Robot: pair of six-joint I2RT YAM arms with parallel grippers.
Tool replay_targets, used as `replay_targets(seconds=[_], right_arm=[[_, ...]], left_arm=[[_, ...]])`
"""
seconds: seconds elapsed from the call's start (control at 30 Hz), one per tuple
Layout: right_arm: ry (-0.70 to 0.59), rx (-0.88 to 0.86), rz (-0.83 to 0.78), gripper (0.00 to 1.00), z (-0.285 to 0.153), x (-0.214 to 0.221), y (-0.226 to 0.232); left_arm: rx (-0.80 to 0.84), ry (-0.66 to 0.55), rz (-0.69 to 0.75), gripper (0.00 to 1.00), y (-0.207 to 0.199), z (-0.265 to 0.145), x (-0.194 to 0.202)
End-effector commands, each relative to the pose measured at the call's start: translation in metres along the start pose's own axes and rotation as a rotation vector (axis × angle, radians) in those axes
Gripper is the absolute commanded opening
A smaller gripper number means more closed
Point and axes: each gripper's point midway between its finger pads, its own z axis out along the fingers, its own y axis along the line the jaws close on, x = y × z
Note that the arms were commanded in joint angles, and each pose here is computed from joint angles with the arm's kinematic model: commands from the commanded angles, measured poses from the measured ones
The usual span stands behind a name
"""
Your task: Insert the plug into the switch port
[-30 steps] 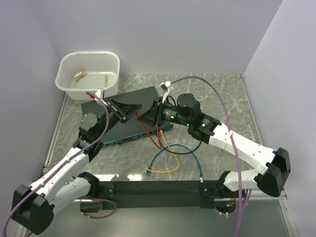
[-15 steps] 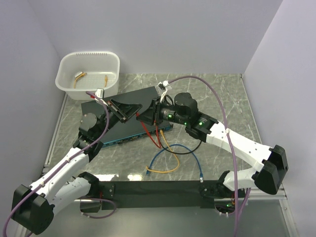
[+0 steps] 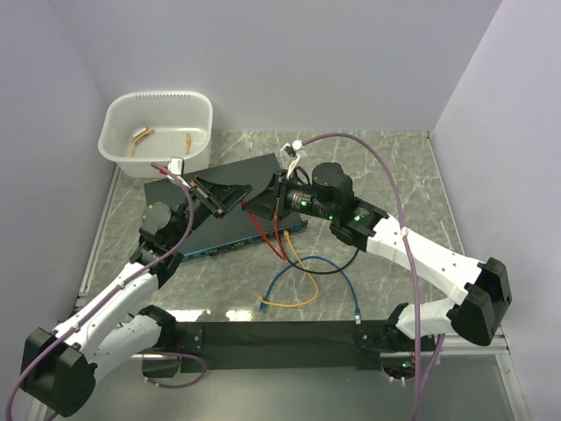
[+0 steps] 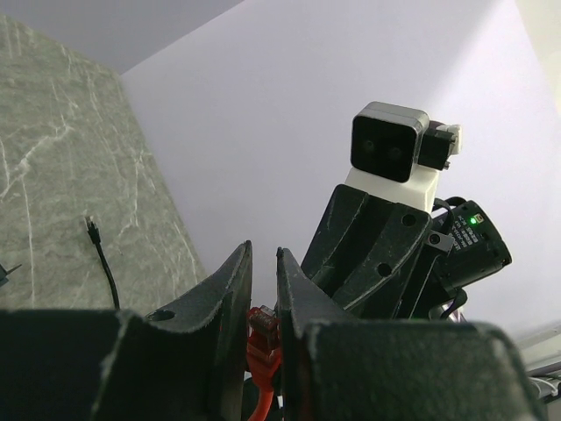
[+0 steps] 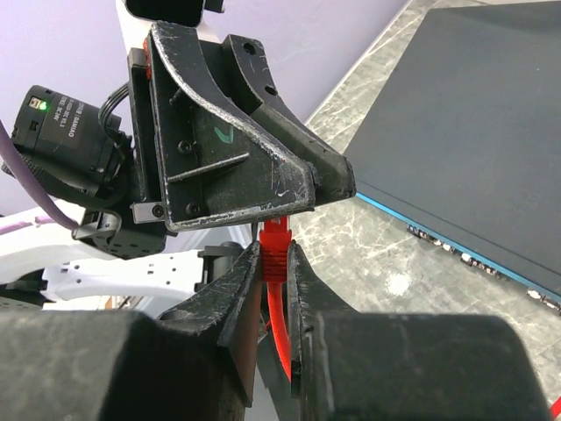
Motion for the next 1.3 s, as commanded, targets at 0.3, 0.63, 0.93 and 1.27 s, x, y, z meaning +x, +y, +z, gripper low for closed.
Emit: replay_targets(seconds=[0.3, 0.63, 0.93, 1.27], right_arm=[[-0.106, 0.152, -0.117, 0.0, -0.031, -0.025, -0.016], [-0.219, 0.609, -0.303, 0.0, -0.127, -0.049, -0.07], [-0.028, 0.717, -0.227, 0.0, -0.109, 0.034, -0.146], [0.11, 0.733, -0.234, 0.0, -0.078, 0.087, -0.195]], left_arm=[[-0.023, 0.017, 0.074, 0.41, -0.004, 0.0, -0.001], [-0.264, -0.066, 0.264, 0.8, 0.027, -0.018, -0.028], [-0.56, -0.118, 0.332, 0.85, 0.083, -0.046, -0.057], [-0.841, -0.157, 0.453, 0.86, 0.11, -0.085, -0.094]])
